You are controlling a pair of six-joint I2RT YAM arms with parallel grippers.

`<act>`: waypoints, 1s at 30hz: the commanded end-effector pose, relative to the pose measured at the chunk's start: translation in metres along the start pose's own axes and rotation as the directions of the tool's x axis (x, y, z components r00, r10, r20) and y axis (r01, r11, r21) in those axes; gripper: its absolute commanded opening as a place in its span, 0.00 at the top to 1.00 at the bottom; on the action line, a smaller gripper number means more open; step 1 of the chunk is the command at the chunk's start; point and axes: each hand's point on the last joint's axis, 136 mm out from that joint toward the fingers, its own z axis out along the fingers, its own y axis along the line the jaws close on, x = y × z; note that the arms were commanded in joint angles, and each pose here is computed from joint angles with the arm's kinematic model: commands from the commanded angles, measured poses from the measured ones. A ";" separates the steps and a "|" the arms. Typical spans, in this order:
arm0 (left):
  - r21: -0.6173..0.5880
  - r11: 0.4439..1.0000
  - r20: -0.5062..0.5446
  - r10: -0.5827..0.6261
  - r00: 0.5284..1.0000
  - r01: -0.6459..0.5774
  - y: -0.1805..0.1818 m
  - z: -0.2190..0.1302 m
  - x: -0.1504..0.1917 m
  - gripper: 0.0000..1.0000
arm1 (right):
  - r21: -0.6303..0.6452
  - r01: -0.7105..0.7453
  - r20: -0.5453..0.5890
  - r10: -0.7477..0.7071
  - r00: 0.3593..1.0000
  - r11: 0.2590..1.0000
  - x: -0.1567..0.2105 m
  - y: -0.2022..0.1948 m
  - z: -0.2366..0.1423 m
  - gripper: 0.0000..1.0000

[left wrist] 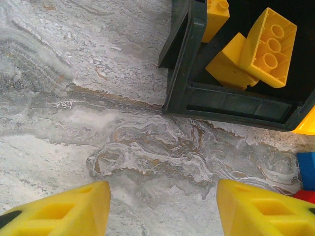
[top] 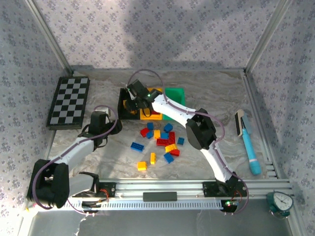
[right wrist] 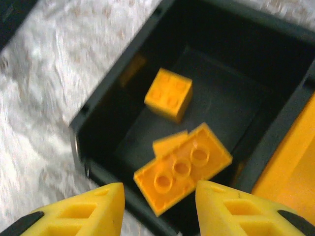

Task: Sort the legos into containers by color
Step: Place the lego in the container, then pick up the lego from the bottom-center of the table.

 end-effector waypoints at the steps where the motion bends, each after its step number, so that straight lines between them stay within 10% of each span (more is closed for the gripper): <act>1: 0.013 1.000 0.033 -0.015 0.999 0.015 -0.005 -0.001 -0.014 0.42 | -0.027 0.056 0.048 -0.054 0.997 0.998 0.001 0.026 -0.038 0.56; 17: 0.009 1.000 0.034 -0.028 0.999 0.028 -0.002 -0.003 -0.012 0.42 | -0.159 0.171 -0.140 -0.194 0.971 0.972 0.141 0.073 -0.064 0.45; 30: -0.001 1.000 0.034 -0.029 0.999 0.029 0.001 -0.004 -0.010 0.42 | -0.178 0.227 -0.237 -0.266 0.934 0.957 0.176 0.085 -0.047 0.38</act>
